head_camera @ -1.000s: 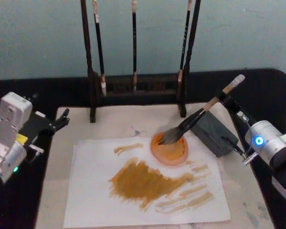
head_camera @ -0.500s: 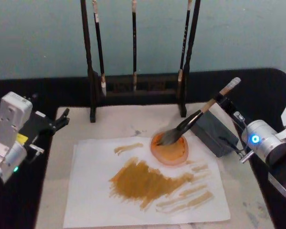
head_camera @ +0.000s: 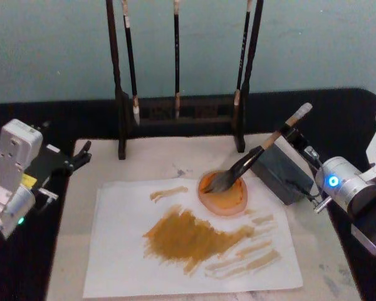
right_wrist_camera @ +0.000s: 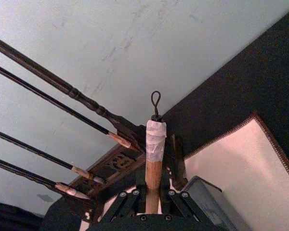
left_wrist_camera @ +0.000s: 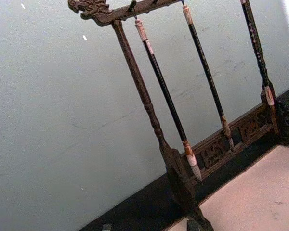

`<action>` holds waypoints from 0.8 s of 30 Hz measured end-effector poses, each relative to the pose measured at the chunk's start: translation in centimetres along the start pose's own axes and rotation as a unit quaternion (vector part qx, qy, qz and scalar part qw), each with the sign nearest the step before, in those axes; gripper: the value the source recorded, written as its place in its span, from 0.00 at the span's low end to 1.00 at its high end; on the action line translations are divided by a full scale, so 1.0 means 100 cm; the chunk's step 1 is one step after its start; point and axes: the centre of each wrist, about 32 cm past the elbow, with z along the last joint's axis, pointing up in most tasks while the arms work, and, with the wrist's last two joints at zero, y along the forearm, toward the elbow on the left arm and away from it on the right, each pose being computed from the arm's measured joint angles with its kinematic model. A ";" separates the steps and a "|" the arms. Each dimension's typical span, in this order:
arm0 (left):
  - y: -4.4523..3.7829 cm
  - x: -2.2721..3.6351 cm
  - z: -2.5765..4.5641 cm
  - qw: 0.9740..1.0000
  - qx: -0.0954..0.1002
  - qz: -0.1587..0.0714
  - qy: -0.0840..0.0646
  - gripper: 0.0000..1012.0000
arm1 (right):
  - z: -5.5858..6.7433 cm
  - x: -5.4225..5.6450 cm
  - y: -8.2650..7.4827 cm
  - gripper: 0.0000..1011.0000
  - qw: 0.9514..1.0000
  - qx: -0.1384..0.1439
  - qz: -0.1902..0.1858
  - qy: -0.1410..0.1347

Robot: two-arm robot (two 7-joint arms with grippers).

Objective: Pick up the brush from the inkstone, write on the paper, then place the brush back to its original position.

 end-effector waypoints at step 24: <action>0.0000 0.0000 0.0000 1.000 0.000 0.000 0.000 1.00 | -0.002 0.003 0.000 0.16 1.000 0.001 -0.013 0.006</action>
